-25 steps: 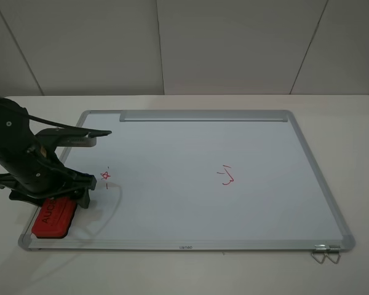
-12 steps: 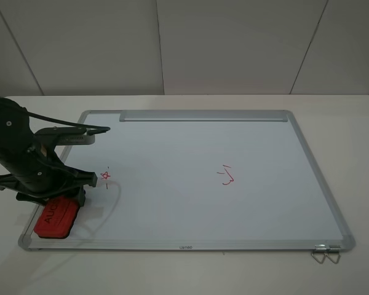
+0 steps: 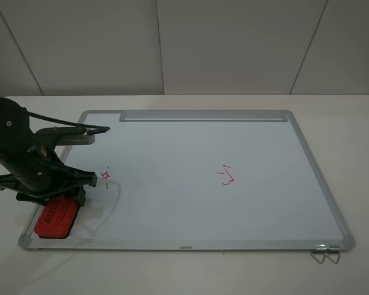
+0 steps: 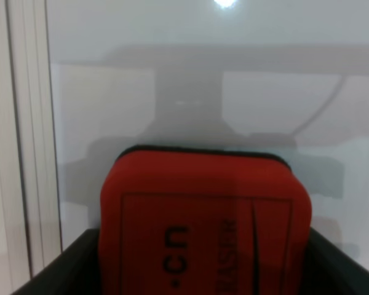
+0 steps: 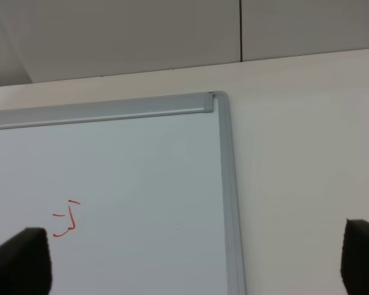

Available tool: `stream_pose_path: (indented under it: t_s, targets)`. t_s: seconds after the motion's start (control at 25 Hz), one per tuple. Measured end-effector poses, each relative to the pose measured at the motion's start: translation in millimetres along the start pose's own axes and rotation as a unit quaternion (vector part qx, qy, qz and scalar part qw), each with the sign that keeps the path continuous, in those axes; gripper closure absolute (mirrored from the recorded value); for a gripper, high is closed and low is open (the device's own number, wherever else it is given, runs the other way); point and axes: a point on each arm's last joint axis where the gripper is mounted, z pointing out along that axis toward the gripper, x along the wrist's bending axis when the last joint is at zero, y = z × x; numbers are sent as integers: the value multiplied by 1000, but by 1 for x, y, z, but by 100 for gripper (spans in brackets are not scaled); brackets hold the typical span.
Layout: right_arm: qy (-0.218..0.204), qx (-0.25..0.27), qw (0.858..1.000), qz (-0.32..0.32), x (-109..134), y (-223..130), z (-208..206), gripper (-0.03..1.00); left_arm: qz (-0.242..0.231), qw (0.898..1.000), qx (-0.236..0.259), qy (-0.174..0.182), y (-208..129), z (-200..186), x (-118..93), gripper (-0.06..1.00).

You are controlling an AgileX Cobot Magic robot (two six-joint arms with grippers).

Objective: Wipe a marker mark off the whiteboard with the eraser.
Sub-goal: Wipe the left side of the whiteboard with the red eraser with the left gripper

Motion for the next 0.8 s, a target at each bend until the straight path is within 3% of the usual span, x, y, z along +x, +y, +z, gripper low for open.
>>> stream_pose_path:
  t_s: [0.4, 0.8]
  targets:
    - [0, 0, 1000, 0, 0, 0, 0, 14, -8, 1000, 1, 1, 3, -2, -1, 35]
    - [0, 0, 1000, 0, 0, 0, 0, 14, -8, 1000, -29, -1, 47, -43, -15, 35]
